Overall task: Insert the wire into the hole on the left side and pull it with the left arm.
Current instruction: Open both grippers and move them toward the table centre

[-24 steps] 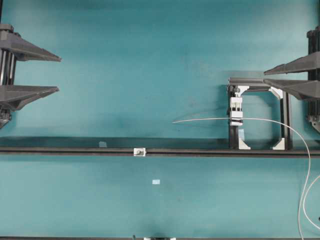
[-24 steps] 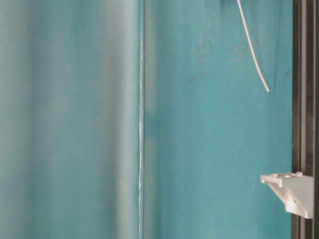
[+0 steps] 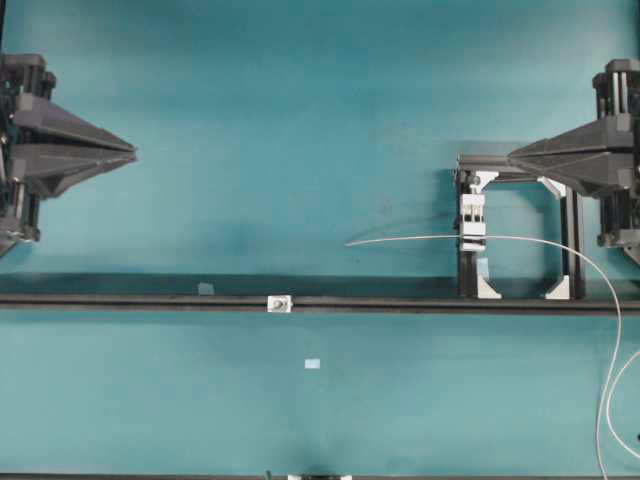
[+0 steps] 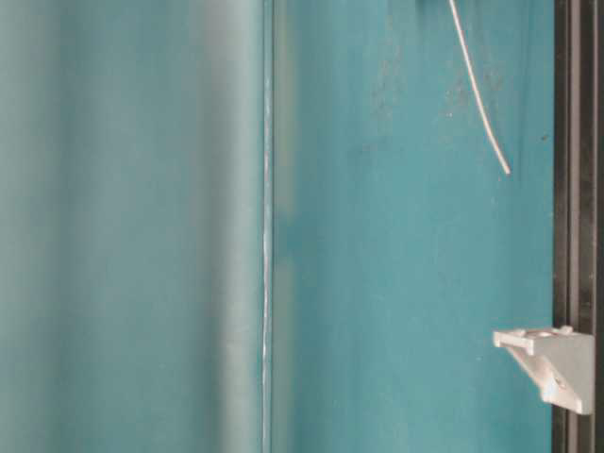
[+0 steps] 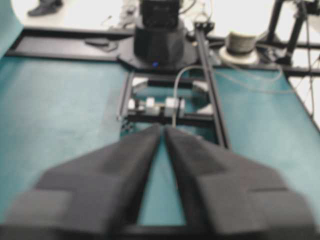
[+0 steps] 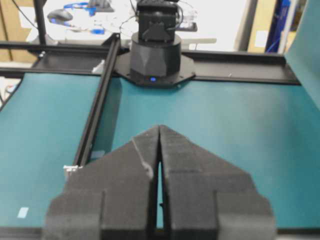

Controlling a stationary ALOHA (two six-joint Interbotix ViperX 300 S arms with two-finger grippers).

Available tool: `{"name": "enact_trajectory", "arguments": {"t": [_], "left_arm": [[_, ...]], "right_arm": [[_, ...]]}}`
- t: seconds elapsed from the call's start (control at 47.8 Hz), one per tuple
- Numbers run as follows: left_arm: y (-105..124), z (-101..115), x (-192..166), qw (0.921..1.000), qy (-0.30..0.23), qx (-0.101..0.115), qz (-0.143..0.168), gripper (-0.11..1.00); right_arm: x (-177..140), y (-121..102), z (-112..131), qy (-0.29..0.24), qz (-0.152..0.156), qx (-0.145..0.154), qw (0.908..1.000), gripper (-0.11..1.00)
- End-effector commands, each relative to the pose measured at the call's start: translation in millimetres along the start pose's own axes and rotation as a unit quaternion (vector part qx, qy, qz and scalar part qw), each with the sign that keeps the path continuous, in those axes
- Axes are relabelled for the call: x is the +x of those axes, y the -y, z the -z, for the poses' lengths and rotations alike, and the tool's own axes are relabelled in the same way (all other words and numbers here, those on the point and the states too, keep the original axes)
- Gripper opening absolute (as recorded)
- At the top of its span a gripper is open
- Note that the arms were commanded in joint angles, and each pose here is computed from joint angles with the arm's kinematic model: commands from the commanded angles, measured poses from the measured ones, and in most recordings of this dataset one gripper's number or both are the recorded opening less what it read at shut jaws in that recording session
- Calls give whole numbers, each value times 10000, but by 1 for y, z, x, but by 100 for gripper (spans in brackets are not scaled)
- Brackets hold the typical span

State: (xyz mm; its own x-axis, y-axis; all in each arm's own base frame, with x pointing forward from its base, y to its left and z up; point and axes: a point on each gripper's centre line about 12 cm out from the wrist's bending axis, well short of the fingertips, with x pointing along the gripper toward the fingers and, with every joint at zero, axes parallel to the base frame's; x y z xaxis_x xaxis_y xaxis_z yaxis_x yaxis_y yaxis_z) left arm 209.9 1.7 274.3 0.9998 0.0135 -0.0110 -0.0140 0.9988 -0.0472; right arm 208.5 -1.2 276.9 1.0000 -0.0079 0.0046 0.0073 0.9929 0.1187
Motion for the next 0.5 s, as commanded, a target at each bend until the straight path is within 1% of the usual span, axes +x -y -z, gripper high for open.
{"name": "enact_trajectory", "arguments": {"t": [0.0, 0.063, 0.126, 0.168, 0.23, 0.251, 0.314, 0.335, 0.482], "left_arm": [[-1, -4, 7, 10000, 39, 1, -20, 1], [-1, 1, 10, 10000, -45, 3, -26, 10], [-1, 5, 16, 9999, -129, 4, -32, 24], [-1, 7, 19, 9999, -168, 13, -36, 35], [-2, 10, 22, 9998, -205, 30, -47, 56], [-1, 11, 23, 9998, -213, 38, -41, 62], [-2, 14, 26, 9997, -236, 55, -53, 78], [-2, 15, 26, 9997, -228, 55, -54, 80], [-3, 24, 30, 9997, -244, 60, -66, 79]], "right_arm": [[2, 1, -2, 3, 22, 45, 10000, 10], [3, 0, -1, -21, 19, 60, 10000, 24], [3, 1, 1, -59, 24, 113, 9999, 42], [5, 1, 3, -112, 32, 182, 9998, 57], [8, 2, 9, -216, 58, 335, 9992, 75], [9, 2, 11, -263, 58, 373, 9989, 79], [13, 3, 17, -406, 86, 487, 9980, 79], [14, 3, 19, -451, 94, 509, 9976, 79], [25, 5, 34, -774, 157, 614, 9950, 79]]}}
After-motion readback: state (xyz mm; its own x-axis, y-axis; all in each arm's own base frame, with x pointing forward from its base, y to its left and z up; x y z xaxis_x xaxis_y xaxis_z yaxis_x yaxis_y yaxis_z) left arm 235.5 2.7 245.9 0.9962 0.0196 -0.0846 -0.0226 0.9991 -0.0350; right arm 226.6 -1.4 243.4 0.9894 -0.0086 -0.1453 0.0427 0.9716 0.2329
